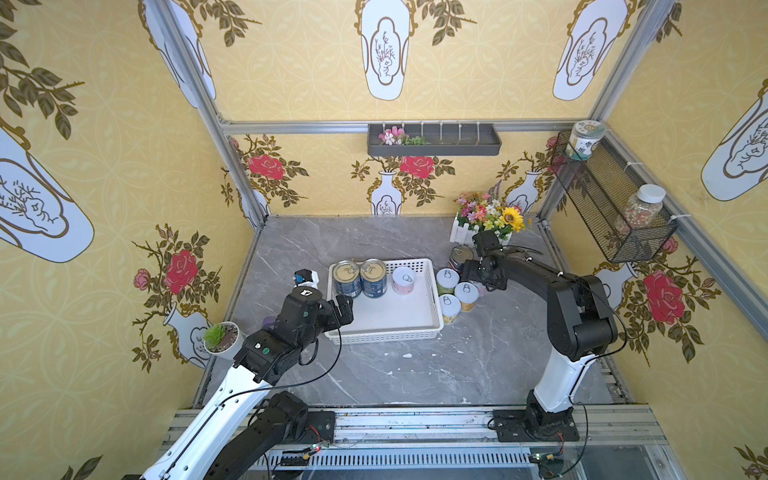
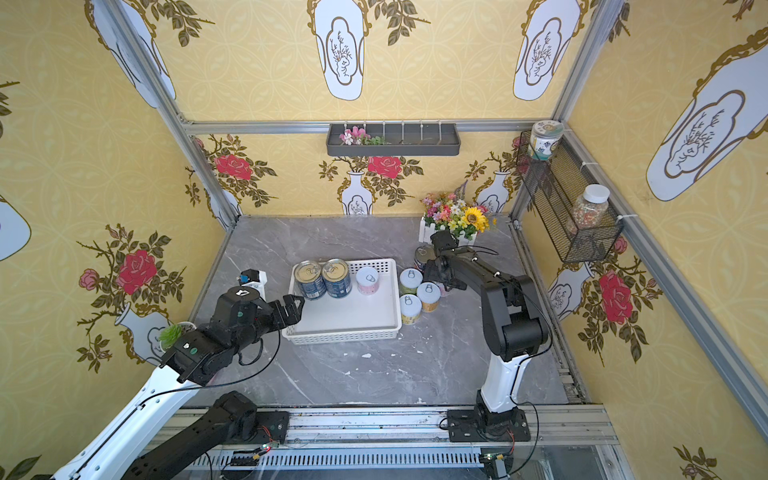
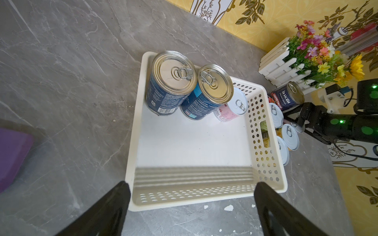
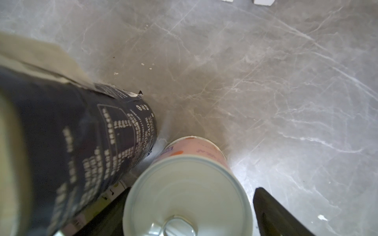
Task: Put the canned food in the basket
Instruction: Pick up the canned food from the center of the board, then place the canned food in the basket.
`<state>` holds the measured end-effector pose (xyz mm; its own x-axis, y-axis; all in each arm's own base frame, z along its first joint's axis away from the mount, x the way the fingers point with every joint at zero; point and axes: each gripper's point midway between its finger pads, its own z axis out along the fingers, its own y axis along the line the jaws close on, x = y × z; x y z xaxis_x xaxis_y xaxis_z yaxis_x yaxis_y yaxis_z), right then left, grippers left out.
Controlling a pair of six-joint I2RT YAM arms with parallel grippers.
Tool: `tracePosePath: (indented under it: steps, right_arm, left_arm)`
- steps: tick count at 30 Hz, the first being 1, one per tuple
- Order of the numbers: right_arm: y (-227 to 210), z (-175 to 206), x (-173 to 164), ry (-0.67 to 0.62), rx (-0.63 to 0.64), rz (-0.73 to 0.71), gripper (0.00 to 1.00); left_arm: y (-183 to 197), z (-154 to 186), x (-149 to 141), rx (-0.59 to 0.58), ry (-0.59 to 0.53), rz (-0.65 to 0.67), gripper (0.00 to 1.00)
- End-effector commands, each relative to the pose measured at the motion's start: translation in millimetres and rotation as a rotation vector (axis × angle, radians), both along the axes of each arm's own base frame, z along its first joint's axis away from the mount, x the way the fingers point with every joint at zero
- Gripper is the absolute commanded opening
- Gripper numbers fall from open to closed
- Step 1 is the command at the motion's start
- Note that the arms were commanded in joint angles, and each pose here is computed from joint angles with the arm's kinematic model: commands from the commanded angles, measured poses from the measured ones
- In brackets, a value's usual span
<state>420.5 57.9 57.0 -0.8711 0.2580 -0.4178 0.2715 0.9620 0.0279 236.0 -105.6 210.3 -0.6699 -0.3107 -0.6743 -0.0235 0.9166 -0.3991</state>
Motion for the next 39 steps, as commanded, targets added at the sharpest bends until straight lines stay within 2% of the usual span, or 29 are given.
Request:
tracePosePath:
  steps: [1,12,15,20,28,32,39]
  right_arm:
    - [-5,3,4,-0.016,-0.031,-0.006,0.86]
    - [-1,18,-1,-0.055,-0.022,0.001,0.75]
    - [0,25,-2,-0.073,-0.016,-0.002,0.75]
    - [1,50,-9,-0.133,-0.095,0.002,0.75]
    - [40,96,-27,-0.265,-0.133,0.104,0.75]
    - [64,120,-37,-0.349,-0.109,0.178,0.74]
    - [88,136,-45,-0.420,-0.075,0.249,0.72]
  left_arm:
    - [1,2,1,0.000,-0.007,0.009,1.00]
    - [2,2,1,0.001,-0.010,0.009,1.00]
    - [2,2,1,0.000,-0.010,0.010,1.00]
    - [1,2,1,0.002,-0.007,0.009,1.00]
    - [1,1,1,0.002,-0.004,0.007,1.00]
    - [1,2,0,0.000,-0.009,0.009,1.00]
    - [0,0,1,0.003,0.002,0.003,1.00]
